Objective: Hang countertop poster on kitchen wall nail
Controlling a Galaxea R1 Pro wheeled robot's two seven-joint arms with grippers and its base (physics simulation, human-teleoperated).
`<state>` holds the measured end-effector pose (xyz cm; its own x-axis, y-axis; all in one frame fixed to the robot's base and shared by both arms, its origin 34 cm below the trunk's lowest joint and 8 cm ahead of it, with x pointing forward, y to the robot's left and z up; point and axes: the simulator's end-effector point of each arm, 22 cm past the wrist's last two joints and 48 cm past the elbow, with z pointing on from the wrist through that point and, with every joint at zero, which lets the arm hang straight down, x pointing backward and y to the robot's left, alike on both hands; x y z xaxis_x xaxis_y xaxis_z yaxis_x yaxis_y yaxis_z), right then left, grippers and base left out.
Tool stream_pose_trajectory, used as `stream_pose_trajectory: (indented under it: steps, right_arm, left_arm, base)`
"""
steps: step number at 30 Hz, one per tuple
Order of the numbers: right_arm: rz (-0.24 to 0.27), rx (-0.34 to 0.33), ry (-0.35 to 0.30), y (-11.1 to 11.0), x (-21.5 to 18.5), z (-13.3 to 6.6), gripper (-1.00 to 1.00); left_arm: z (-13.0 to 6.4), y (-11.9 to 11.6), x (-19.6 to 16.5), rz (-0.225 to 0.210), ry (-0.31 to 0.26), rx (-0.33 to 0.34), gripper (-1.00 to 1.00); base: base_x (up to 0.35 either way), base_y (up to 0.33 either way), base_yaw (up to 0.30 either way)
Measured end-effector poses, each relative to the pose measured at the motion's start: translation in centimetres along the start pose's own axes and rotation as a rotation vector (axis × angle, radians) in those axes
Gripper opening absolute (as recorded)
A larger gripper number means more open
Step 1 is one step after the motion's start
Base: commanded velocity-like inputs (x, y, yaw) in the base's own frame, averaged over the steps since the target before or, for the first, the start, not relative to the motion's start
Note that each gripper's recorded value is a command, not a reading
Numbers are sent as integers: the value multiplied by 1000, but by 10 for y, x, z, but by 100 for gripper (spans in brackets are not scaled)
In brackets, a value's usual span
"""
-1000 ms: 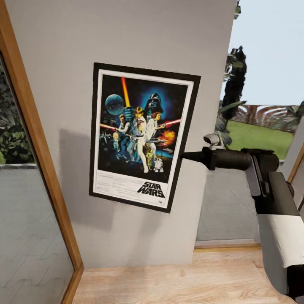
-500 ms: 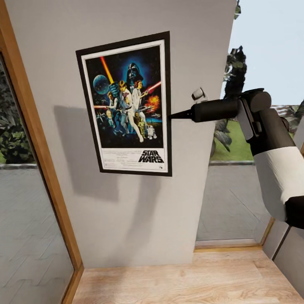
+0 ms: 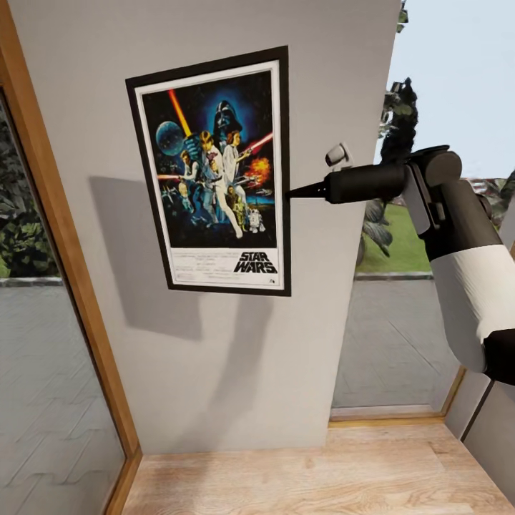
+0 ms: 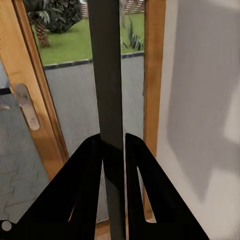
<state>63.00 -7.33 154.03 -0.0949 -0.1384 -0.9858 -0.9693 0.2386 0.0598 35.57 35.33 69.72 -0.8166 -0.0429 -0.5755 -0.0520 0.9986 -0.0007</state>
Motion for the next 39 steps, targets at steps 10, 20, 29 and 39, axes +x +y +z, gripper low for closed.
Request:
stream_pose_trajectory:
  steps: [10,20,29,39]
  right_arm:
    - [16,-72,-52,14,-10,-2,-100]
    - [14,-71,-54,15,-11,-3,-100]
    - [10,-71,-54,16,-12,-3,-100]
    - [9,-71,-54,16,-12,-3,-100]
  left_arm:
    - [0,0,0,0,0,0,100]
    - [0,0,1,0,1,-1,100]
    - [0,0,0,0,1,-1,100]
    - [0,0,1,0,2,-1,100]
  base:
    - [0,0,0]
    - [73,0,0]
    - [320,0,0]
    - [334,0,0]
